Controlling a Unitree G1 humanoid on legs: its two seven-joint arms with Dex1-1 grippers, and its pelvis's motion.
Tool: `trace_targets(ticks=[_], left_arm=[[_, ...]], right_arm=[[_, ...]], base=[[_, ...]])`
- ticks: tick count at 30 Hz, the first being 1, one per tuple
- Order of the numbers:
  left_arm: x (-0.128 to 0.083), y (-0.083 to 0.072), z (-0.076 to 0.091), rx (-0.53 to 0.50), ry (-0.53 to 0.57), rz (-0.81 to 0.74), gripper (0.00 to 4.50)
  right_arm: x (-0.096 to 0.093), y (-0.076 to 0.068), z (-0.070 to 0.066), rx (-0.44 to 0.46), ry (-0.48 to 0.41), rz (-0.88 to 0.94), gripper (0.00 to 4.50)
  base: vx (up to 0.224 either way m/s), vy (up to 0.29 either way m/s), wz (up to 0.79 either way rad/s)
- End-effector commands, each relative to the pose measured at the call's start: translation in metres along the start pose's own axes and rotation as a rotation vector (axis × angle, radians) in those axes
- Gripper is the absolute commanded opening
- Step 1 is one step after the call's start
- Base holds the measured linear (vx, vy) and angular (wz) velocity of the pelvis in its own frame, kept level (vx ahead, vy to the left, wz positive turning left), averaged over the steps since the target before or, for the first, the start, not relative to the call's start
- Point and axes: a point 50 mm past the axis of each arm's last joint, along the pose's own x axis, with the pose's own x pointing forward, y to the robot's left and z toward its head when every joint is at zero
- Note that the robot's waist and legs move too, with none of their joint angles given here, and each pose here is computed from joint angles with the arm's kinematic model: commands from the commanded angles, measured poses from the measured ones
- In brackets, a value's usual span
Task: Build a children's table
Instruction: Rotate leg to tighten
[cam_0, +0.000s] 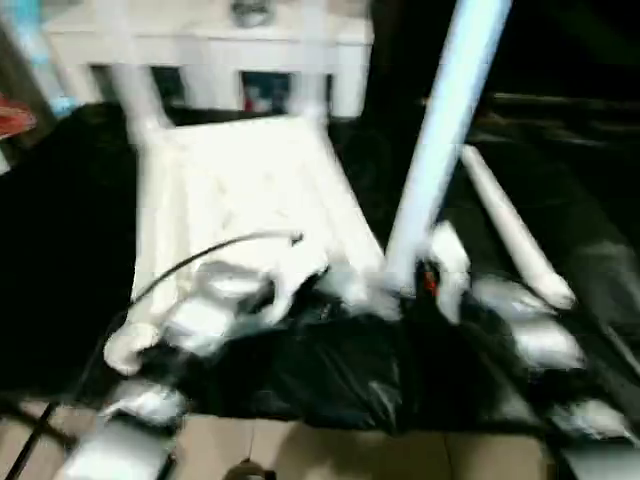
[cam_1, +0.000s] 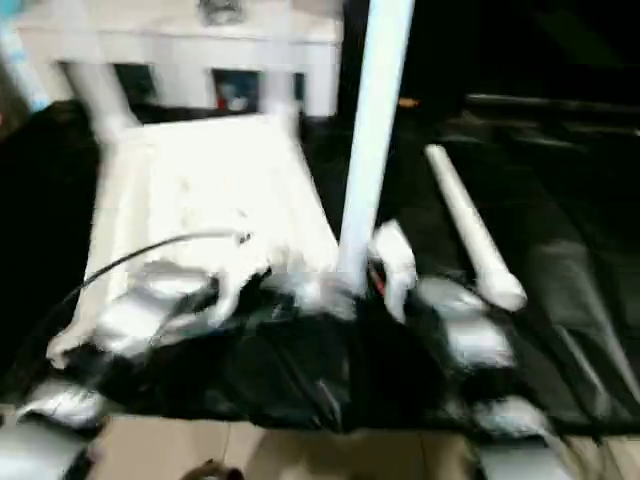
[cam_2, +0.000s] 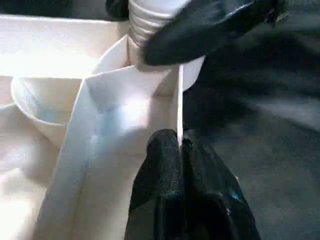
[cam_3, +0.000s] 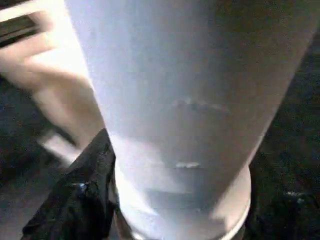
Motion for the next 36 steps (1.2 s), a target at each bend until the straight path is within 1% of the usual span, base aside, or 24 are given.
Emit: trace_targets(ticks=[1,2,5,6,7,9,10,11,12,13,16,17,18,19,21,23,24,25,27,30,31,32,35,36], left_arm=[[0.01,-0.004,0.04,0.048,-0.149,0.005,0.0],[0.016,-0.003,0.042,0.031,-0.147,0.055,0.0],[0.021,-0.004,0.043,0.027,-0.141,0.087,0.0],[0.024,-0.005,0.043,0.037,-0.134,0.09,0.0],[0.025,-0.007,0.043,0.042,-0.134,0.079,0.0],[0.025,-0.009,0.043,0.047,-0.136,0.061,0.0],[0.026,-0.01,0.043,0.049,-0.137,0.056,0.0],[0.026,-0.01,0.043,0.05,-0.137,0.055,0.0],[0.026,-0.01,0.043,0.05,-0.137,0.055,0.0],[0.026,-0.01,0.043,0.054,-0.137,0.049,0.0],[0.023,-0.01,0.042,0.07,-0.149,0.022,0.0],[0.021,-0.01,0.042,0.076,-0.155,0.008,0.0],[0.021,-0.01,0.042,0.076,-0.155,0.008,0.0],[0.018,-0.011,0.041,0.089,-0.161,-0.028,0.0],[0.016,-0.012,0.04,0.097,-0.163,-0.045,0.0],[0.01,-0.017,0.039,0.12,-0.18,-0.123,0.0],[0.01,-0.017,0.039,0.12,-0.18,-0.123,0.0],[0.008,-0.019,0.038,0.124,-0.186,-0.155,0.0],[0.008,-0.019,0.038,0.124,-0.186,-0.155,0.0],[0.0,-0.023,0.034,0.14,-0.187,-0.232,0.0],[-0.004,-0.025,0.032,0.145,-0.181,-0.263,0.0],[-0.007,-0.025,0.029,0.149,-0.171,-0.287,0.0],[-0.013,-0.024,0.025,0.148,-0.154,-0.317,0.0],[-0.016,-0.023,0.021,0.146,-0.139,-0.338,0.0]], right_arm=[[0.009,0.008,-0.021,0.057,0.094,-0.065,2.76],[0.016,0.01,-0.022,0.068,0.09,-0.111,2.76],[0.021,0.011,-0.02,0.062,0.084,-0.146,2.76],[0.024,0.012,-0.018,0.064,0.068,-0.149,2.76],[0.025,0.014,-0.016,0.068,0.055,-0.14,3.45],[0.027,0.015,-0.014,0.077,0.04,-0.121,3.45],[0.027,0.016,-0.013,0.084,0.034,-0.11,3.66],[0.028,0.016,-0.012,0.089,0.03,-0.107,3.66],[0.028,0.016,-0.012,0.09,0.029,-0.107,3.89],[0.028,0.016,-0.011,0.087,0.024,-0.099,3.93],[0.025,0.014,-0.01,0.037,0.019,-0.064,4.04],[0.023,0.013,-0.01,0.015,0.02,-0.05,4.3],[0.023,0.013,-0.01,0.015,0.02,-0.05,4.38],[0.018,0.012,-0.009,-0.011,0.011,0.0,4.42],[0.016,0.012,-0.009,-0.023,0.007,0.02,4.42],[0.005,0.013,-0.008,-0.06,-0.004,0.127,4.42],[0.005,0.013,-0.008,-0.06,-0.004,0.127,4.42],[0.0,0.013,-0.008,-0.065,-0.006,0.173,4.42],[0.0,0.013,-0.008,-0.065,-0.006,0.173,4.42],[-0.012,0.013,-0.009,-0.074,-0.002,0.269,4.42],[-0.019,0.014,-0.009,-0.083,0.004,0.317,4.16],[-0.024,0.015,-0.01,-0.092,0.015,0.368,4.09],[-0.031,0.018,-0.011,-0.106,0.034,0.431,3.97],[-0.035,0.02,-0.013,-0.111,0.05,0.472,3.83]], base=[[0.0,0.0,0.0],[0.0,0.0,0.0],[0.0,0.0,0.0],[0.0,0.0,0.0],[0.0,0.0,0.0],[0.0,0.0,0.0],[0.0,0.0,0.0],[0.0,0.0,0.0],[0.0,0.0,0.0],[0.0,0.0,0.0],[0.0,0.0,0.0],[0.0,0.0,0.0],[0.0,0.0,0.0],[0.0,0.0,0.0],[0.0,0.0,0.0],[0.0,0.0,0.0],[0.0,0.0,0.0],[0.0,0.0,0.0],[0.0,0.0,0.0],[0.0,0.0,0.0],[0.0,0.0,0.0],[0.0,0.0,0.0],[0.0,0.0,0.0],[0.0,0.0,0.0]])
